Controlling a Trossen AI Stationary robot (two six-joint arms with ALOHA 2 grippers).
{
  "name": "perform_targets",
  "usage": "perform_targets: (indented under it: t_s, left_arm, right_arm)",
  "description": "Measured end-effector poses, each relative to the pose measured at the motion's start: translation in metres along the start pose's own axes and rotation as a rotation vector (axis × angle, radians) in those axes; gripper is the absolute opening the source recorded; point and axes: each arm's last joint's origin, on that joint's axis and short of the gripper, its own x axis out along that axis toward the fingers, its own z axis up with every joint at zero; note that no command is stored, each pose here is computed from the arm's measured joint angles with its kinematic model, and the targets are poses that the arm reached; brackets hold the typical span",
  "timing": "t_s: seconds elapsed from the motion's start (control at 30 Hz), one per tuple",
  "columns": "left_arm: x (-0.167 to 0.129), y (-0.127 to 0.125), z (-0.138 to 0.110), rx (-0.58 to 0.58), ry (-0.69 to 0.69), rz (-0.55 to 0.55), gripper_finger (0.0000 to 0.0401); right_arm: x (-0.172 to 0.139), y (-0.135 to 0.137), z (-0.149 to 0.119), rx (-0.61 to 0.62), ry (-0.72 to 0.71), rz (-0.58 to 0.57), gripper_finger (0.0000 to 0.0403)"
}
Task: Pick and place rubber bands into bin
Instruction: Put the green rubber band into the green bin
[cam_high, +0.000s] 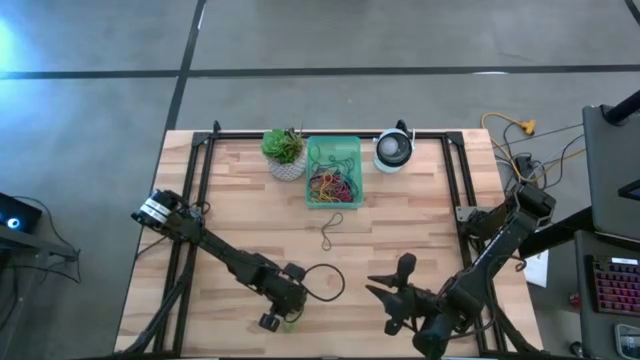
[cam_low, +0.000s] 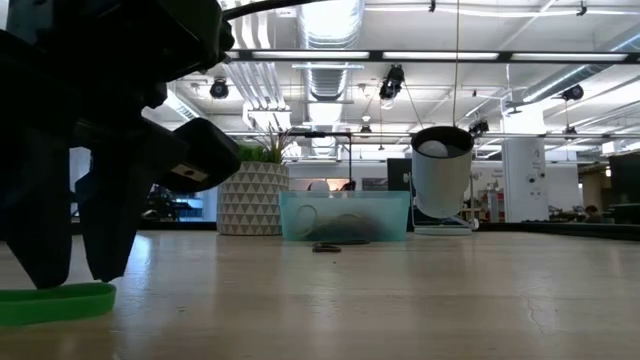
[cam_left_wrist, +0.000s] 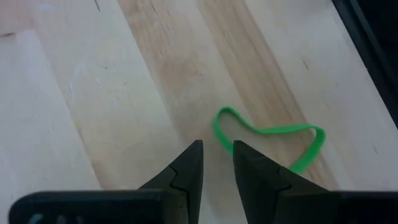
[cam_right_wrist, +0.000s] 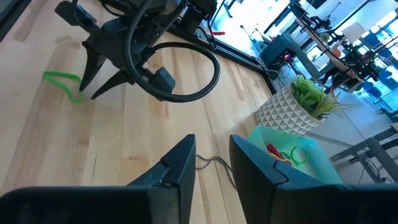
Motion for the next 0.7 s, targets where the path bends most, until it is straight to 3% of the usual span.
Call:
perform_targets:
  t_s: [0.3, 0.7]
  left_arm:
    - [-0.01, -0.001, 0.005, 0.009, -0.046, 0.045, 0.0072]
    - [-0.01, -0.003, 0.003, 0.008, -0.033, 0.026, 0.0072]
  right_arm:
    - [0.0, 0.0, -0.001, -0.004, 0.002, 0.0, 0.0084]
    - [0.001, 0.0, -0.002, -0.005, 0.003, 0.0, 0.0086]
